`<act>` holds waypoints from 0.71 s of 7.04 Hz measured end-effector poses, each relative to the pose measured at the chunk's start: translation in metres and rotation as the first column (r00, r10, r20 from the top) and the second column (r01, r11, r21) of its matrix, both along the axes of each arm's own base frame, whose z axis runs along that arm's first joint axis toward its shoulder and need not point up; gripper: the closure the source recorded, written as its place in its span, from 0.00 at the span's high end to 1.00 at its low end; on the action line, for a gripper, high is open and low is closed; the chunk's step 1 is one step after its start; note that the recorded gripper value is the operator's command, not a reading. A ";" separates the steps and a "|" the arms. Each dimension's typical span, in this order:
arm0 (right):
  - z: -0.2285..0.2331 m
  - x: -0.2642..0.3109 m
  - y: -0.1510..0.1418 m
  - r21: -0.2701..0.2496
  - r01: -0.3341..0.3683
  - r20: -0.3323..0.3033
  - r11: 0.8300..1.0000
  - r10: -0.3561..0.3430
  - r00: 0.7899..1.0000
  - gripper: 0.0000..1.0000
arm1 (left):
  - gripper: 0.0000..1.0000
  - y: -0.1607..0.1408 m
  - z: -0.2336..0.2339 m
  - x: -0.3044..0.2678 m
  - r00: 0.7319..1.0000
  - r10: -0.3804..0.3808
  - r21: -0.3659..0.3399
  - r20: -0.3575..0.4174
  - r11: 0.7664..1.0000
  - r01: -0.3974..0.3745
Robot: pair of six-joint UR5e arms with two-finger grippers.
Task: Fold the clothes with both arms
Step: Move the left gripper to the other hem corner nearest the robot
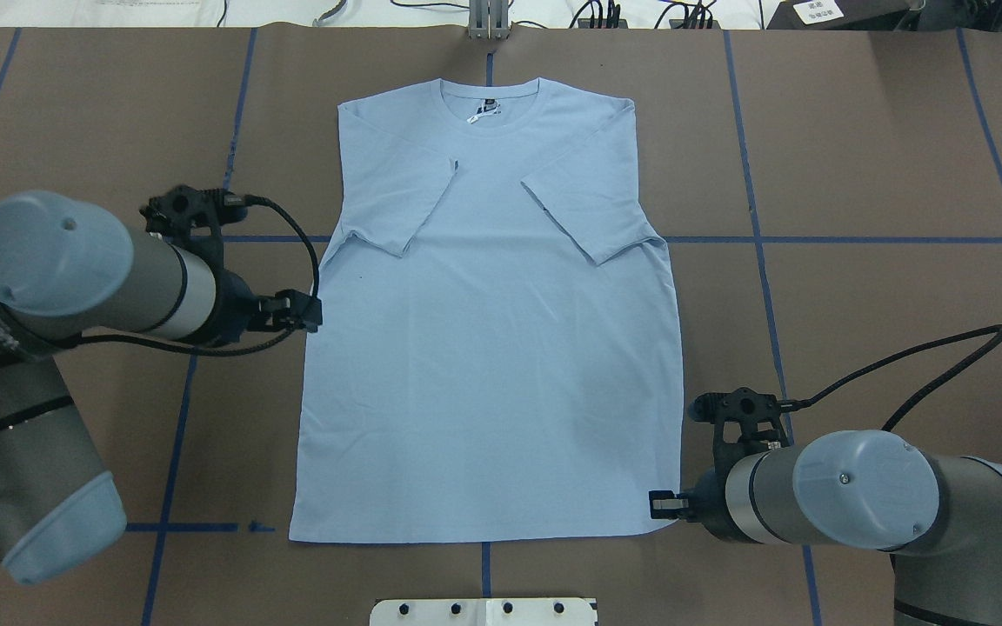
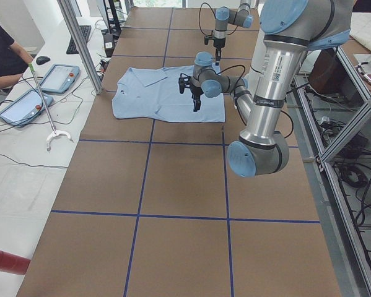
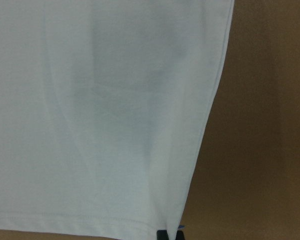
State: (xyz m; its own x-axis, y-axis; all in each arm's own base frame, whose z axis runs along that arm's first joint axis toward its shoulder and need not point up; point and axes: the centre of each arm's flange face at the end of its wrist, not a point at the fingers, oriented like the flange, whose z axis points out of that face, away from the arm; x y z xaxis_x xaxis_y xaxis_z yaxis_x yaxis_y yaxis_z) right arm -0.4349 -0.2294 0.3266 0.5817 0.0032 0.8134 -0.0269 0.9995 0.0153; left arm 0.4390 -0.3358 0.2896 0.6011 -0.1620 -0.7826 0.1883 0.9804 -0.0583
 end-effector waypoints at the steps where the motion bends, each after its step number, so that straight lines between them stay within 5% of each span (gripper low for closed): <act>1: -0.002 0.003 -0.004 0.001 -0.010 0.006 1.000 0.010 1.000 0.00 | 0.98 0.031 0.012 0.022 1.000 -0.008 -0.053 0.022 0.999 0.009; 5: -0.006 0.010 -0.017 -0.001 -0.036 0.015 0.999 0.036 0.999 0.00 | 0.91 0.098 0.039 0.056 0.997 0.027 -0.151 0.072 0.988 -0.016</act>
